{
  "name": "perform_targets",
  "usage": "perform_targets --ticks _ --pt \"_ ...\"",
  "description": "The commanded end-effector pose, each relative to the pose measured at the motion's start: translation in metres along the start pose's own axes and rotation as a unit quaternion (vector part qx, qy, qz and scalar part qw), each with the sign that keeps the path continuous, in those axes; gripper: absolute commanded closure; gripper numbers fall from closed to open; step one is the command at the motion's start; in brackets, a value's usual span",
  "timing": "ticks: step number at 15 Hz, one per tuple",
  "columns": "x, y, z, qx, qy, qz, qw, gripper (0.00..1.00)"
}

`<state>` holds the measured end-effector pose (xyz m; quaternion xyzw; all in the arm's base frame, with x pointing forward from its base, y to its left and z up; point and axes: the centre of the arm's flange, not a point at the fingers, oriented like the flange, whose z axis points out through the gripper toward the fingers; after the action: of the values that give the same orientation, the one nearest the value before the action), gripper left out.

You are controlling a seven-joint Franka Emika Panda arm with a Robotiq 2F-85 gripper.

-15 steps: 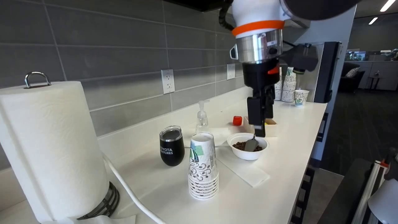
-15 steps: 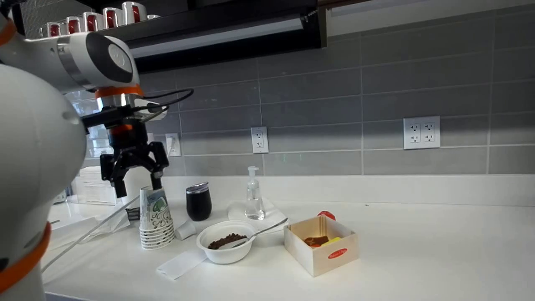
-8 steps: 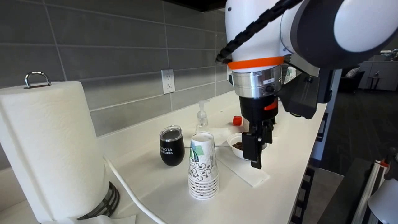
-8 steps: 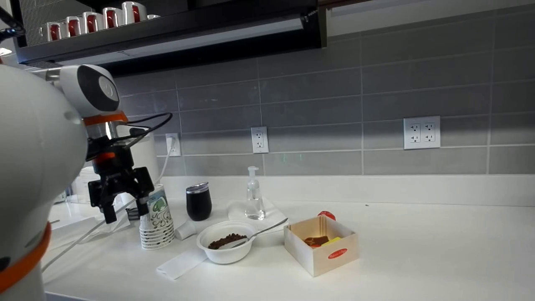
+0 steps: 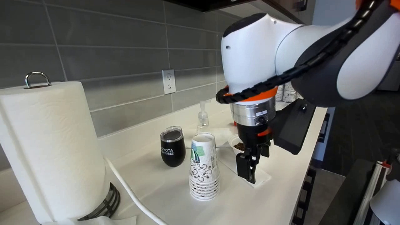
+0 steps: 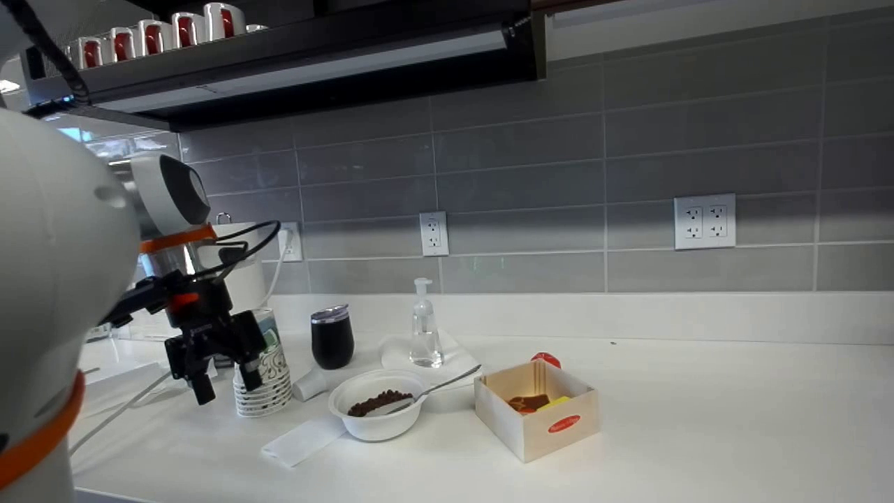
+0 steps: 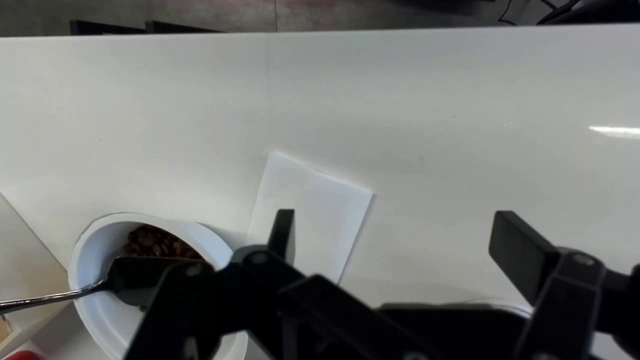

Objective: Fold the napkin on the right side of the paper cups halfway and put the orange ball in the wooden box

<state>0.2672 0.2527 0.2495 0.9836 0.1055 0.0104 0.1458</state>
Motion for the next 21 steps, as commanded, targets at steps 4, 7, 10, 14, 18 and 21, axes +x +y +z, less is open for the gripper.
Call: perform_targets --ticks 4,7,10,14,18,21 --pt "0.002 0.012 0.061 -0.014 0.028 0.02 0.9993 0.0" --pt "0.006 0.015 0.075 -0.013 0.027 0.017 0.9994 0.0" --pt "0.005 0.013 0.089 -0.009 0.021 0.01 0.9997 0.01" --pt "0.002 0.013 0.097 -0.013 0.019 0.005 0.9997 0.4" --pt "0.0 0.009 0.098 -0.012 0.028 0.004 0.9995 0.69" --pt "-0.002 0.008 0.102 -0.012 0.031 0.004 0.9995 0.94"
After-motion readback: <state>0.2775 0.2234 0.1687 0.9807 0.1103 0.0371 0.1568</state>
